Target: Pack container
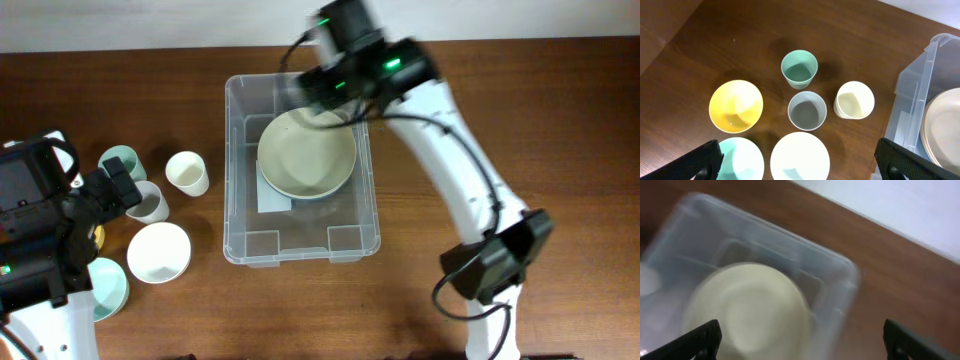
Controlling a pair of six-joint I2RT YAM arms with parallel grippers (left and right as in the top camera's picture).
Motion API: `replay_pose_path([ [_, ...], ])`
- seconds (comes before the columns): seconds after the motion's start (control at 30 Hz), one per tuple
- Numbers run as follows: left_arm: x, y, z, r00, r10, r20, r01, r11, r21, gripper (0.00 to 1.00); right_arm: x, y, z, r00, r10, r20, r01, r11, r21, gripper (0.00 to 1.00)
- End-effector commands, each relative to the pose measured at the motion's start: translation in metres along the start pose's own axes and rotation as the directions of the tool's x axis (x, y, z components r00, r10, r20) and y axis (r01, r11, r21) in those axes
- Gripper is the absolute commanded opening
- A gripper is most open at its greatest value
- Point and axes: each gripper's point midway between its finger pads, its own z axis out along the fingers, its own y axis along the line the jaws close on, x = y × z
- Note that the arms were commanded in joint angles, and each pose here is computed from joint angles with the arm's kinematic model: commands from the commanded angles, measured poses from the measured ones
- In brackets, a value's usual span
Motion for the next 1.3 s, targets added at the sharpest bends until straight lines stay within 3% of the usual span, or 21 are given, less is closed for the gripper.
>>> replay_pose_path([
  [0.0, -0.003, -0.005, -0.001, 1.000, 0.011, 0.008, -0.012, 0.999, 0.031, 0.99, 0.001, -0.049, -0.029, 0.975, 0.223, 0.024, -0.224, 0.974, 0.043, 0.99],
  [0.07, -0.002, -0.016, 0.000, 1.000, 0.031, -0.002, -0.031, 0.995, 0.097, 0.99, 0.015, -0.099, -0.055, 0.919, 0.392, 0.038, -0.394, 0.913, 0.102, 0.99],
  [0.33, 0.016, -0.020, 0.031, 0.988, 0.045, -0.145, -0.030, 0.994, 0.101, 0.99, 0.088, -0.178, -0.142, 0.824, 0.566, 0.001, -0.538, 0.783, 0.312, 0.99],
  [0.47, 0.016, -0.022, 0.048, 0.977, 0.050, -0.207, -0.030, 0.995, 0.098, 0.99, 0.116, -0.180, -0.177, 0.778, 0.628, -0.018, -0.585, 0.735, 0.344, 0.99],
  [0.67, -0.002, -0.024, 0.057, 0.975, 0.068, -0.210, -0.050, 0.995, 0.090, 0.99, 0.148, -0.149, -0.207, 0.787, 0.615, -0.045, -0.568, 0.751, 0.337, 0.99],
  [0.77, -0.003, -0.024, 0.059, 0.976, 0.068, -0.208, -0.051, 0.995, 0.088, 0.99, 0.173, -0.138, -0.202, 0.785, 0.618, -0.051, -0.569, 0.750, 0.337, 0.99],
  [0.93, -0.003, -0.022, 0.059, 0.976, 0.071, -0.207, -0.056, 0.995, 0.080, 0.99, 0.244, -0.121, -0.155, 0.776, 0.630, -0.039, -0.584, 0.741, 0.331, 0.99],
  [1.03, -0.003, -0.022, 0.060, 0.975, 0.072, -0.211, -0.056, 0.995, 0.079, 0.99, 0.281, -0.105, -0.122, 0.774, 0.625, -0.101, -0.576, 0.761, 0.298, 0.99],
  [1.17, -0.012, -0.016, 0.078, 0.975, 0.054, -0.217, -0.043, 0.997, 0.057, 0.99, 0.313, -0.091, -0.093, 0.770, 0.600, -0.215, -0.544, 0.795, 0.269, 0.99],
  [1.27, -0.025, 0.002, 0.097, 0.973, 0.026, -0.229, -0.031, 0.999, -0.018, 0.99, 0.314, -0.091, -0.088, 0.777, 0.584, -0.237, -0.526, 0.808, 0.267, 0.99],
])
